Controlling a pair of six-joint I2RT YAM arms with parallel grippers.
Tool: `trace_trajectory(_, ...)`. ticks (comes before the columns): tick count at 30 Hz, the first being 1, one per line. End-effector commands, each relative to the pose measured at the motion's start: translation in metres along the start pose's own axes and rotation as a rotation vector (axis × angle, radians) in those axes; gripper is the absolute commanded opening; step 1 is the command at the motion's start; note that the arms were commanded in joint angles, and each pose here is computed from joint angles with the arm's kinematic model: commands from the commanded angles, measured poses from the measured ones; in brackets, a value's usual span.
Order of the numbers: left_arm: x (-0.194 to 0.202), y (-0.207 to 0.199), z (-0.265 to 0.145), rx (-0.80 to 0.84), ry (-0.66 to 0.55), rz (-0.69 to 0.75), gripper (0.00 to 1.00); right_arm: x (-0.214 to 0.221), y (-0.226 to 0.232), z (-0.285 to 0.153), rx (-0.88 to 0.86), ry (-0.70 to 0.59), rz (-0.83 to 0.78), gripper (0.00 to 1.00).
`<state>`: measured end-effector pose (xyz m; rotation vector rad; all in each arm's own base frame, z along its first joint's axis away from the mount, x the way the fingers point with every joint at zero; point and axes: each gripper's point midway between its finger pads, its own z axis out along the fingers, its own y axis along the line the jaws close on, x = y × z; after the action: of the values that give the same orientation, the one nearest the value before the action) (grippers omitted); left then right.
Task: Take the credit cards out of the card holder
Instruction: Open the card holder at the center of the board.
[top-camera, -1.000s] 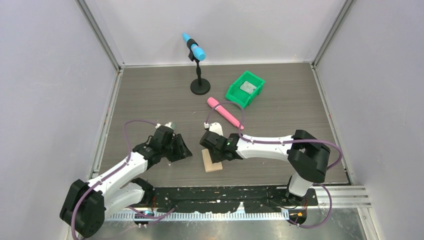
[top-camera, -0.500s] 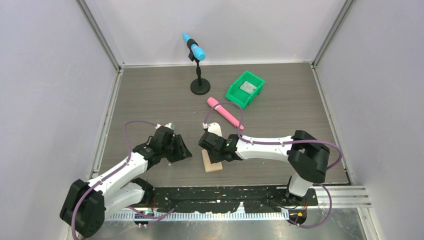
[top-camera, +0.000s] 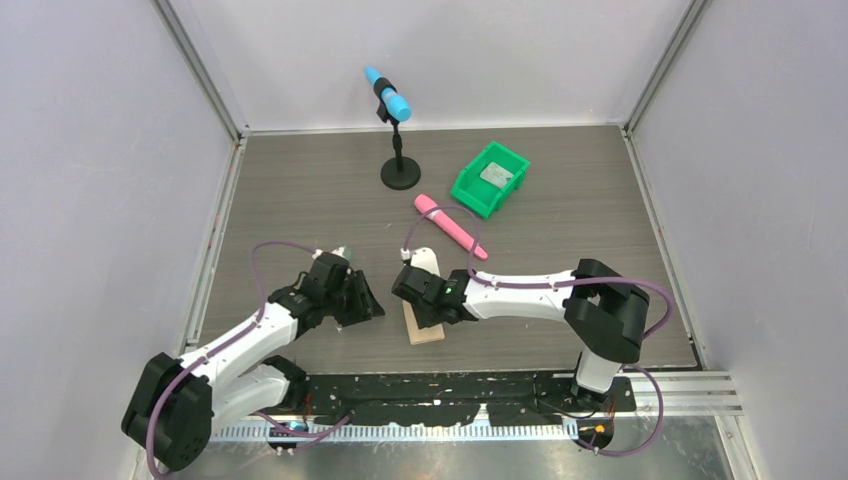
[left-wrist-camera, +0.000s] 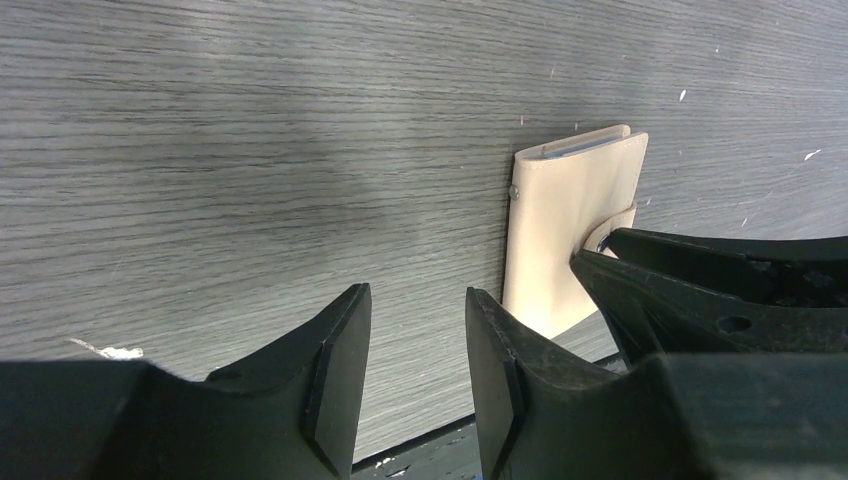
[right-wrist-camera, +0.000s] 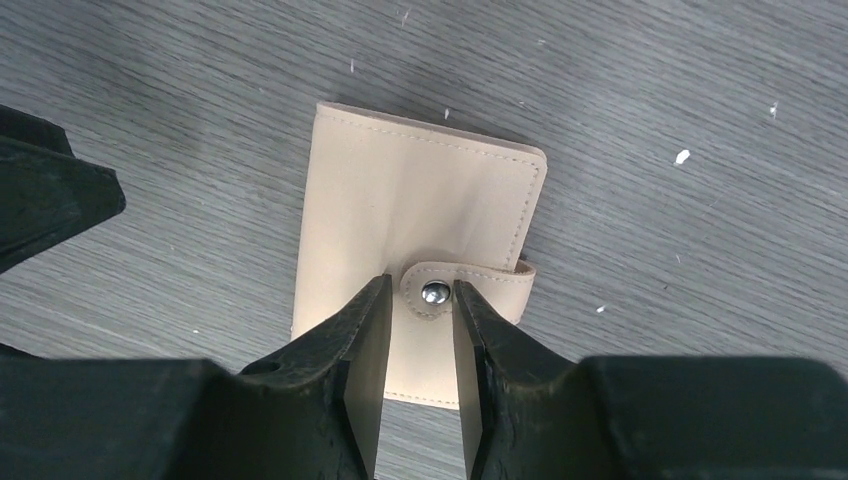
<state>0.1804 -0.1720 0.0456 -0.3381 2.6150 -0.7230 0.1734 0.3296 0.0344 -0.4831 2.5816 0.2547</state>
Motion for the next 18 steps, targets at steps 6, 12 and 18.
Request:
trace_trajectory(6,-0.003,-0.009,-0.001,0.041,-0.009,0.020,0.42,0.000,-0.004,0.009,0.059,-0.009,-0.010,0.30)
trace_trajectory(12,-0.002,-0.015,-0.003,0.074,-0.001,0.036,0.42,-0.009,0.005,0.001,-0.017,-0.067,0.032,0.12)
trace_trajectory(18,-0.002,-0.044,-0.005,0.201,0.019,0.060,0.40,-0.017,0.031,-0.006,-0.220,-0.104,0.115,0.05)
